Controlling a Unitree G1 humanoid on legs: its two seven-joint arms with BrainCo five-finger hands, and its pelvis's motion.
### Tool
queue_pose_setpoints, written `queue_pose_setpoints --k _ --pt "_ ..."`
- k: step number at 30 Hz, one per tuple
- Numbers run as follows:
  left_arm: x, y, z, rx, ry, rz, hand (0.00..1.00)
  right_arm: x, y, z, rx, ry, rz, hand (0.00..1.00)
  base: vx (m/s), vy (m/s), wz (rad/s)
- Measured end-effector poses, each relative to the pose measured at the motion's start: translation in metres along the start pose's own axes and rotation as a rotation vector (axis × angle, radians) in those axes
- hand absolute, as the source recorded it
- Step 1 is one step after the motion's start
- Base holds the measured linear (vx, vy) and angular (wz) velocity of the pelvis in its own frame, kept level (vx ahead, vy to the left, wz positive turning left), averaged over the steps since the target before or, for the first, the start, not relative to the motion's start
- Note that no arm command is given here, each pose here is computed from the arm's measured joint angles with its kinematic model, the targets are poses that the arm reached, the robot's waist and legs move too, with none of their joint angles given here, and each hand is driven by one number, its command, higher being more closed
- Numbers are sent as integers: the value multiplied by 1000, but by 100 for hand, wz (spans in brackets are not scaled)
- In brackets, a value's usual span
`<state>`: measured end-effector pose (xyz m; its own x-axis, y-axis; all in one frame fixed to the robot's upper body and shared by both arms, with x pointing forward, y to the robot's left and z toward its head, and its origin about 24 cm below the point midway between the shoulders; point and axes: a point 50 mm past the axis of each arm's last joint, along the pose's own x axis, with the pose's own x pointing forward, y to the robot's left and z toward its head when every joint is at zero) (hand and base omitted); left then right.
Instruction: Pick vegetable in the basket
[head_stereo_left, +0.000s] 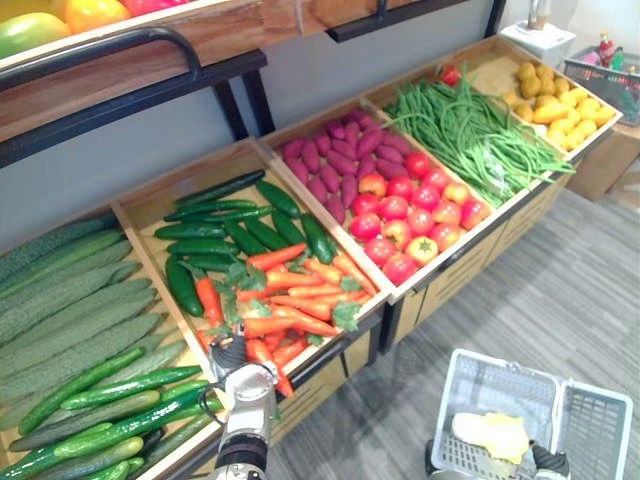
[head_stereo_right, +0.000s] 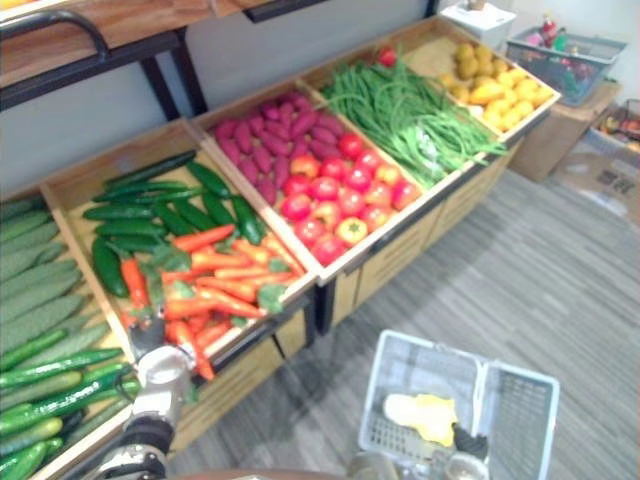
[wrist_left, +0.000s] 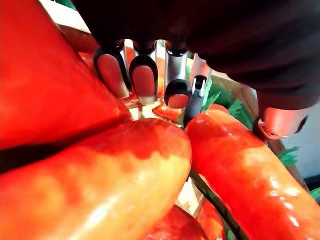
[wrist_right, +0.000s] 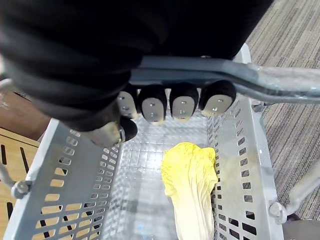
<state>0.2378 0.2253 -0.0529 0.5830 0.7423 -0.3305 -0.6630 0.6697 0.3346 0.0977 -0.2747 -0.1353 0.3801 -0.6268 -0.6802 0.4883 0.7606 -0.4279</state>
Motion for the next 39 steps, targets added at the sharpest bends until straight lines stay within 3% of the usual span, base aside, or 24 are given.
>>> queue_pose_setpoints --k 10,16,24,32,35,36,39 --pt "12 -3 31 -49 -65 66 100 0 1 0 -5 -9 2 100 -62 -60 10" --pt "20 3 76 -152 -180 132 100 -1 0 0 -5 -9 1 100 -71 -57 3" --pt "19 7 102 -232 -244 175 100 -1 0 0 -5 -10 1 100 -41 -40 3" --pt "-5 3 148 -362 -428 117 100 -1 -2 -3 -2 -2 -7 100 -35 -31 3" --pt "-15 -7 153 -336 -477 56 100 0 -3 -2 -1 -4 -9 100 -21 -18 -1" --pt "-17 -10 153 -327 -486 36 0 0 -3 -2 -1 -5 -10 100 -35 -29 -2" --pt "-19 -12 154 -314 -497 18 0 0 -3 -2 -1 -4 -10 100 -11 -9 0"
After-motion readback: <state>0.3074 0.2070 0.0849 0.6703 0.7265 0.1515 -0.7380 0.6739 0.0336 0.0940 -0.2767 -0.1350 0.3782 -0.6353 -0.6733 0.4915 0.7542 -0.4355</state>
